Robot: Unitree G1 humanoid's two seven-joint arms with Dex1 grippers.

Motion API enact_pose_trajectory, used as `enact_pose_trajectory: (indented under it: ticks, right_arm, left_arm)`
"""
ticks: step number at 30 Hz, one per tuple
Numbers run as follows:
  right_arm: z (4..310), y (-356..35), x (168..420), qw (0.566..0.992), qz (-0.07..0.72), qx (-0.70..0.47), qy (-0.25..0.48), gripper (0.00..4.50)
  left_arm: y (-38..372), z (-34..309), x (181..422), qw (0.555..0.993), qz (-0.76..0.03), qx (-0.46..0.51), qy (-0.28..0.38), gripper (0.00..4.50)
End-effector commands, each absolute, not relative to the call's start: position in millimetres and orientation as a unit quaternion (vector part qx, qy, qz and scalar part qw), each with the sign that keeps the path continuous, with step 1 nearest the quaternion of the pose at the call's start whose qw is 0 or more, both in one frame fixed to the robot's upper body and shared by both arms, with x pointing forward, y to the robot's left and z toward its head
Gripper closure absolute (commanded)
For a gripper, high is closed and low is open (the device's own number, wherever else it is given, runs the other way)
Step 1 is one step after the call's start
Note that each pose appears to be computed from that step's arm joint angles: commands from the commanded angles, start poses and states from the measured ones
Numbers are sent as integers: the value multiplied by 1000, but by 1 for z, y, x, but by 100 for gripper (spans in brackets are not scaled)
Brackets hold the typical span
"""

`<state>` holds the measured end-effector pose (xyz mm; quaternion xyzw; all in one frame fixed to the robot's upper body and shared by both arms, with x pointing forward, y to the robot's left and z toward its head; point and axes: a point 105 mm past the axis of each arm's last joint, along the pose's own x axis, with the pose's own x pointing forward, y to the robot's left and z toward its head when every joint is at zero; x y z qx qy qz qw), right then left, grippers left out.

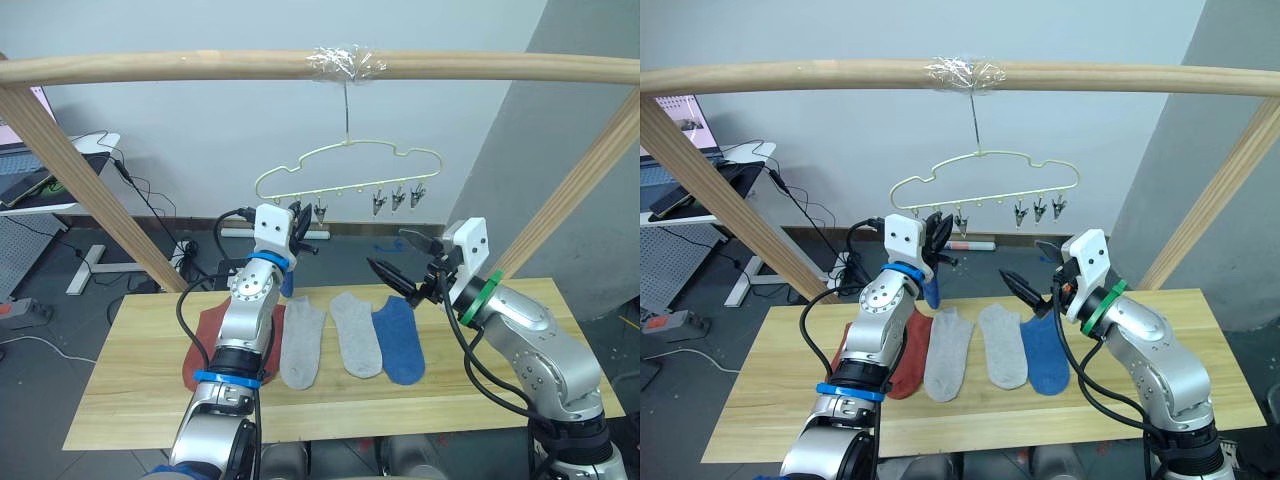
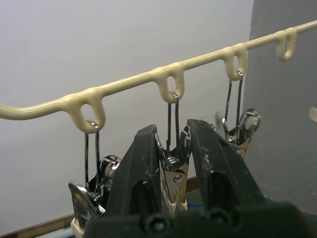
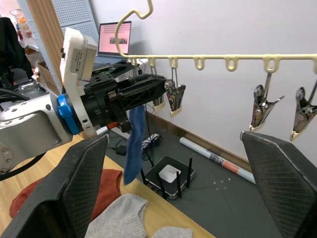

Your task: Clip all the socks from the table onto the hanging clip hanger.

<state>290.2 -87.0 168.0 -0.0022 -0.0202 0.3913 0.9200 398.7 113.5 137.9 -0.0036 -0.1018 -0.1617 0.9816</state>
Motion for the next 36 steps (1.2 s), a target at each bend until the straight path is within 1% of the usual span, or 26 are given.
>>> enact_pose_trajectory:
  ticks: [1,7,9,10,13,15,19,25,35,36]
  right_arm:
    - [182,-84,287,917,395,-8,-49,0]
    - [183,-85,288,917,395,-10,-50,0]
    - [183,-85,288,917,395,-10,-50,0]
    - [183,-85,288,918,394,-10,-50,0]
    - [182,-86,288,918,394,-9,-49,0]
    - [182,-86,288,918,393,-9,-49,0]
    - [182,-87,288,919,392,-10,-48,0]
    - [182,-88,289,920,389,-9,-48,0]
    - [182,-88,289,921,388,-5,-48,0]
    - [182,-88,289,921,388,-5,-48,0]
  left_arm:
    - [114,153,397,979,-157,-7,-126,386]
    - [112,154,396,979,-154,-10,-129,386]
    - [111,153,394,979,-156,-12,-129,315]
    - [110,153,394,979,-156,-12,-128,295]
    - [111,152,394,980,-152,-11,-127,195]
    - [111,152,395,980,-150,-9,-128,139]
    - [112,154,396,981,-146,-7,-129,139]
    - [119,157,396,983,-118,10,-141,139]
    - [113,155,392,982,-120,2,-142,139]
    - [113,155,392,982,-121,1,-143,156]
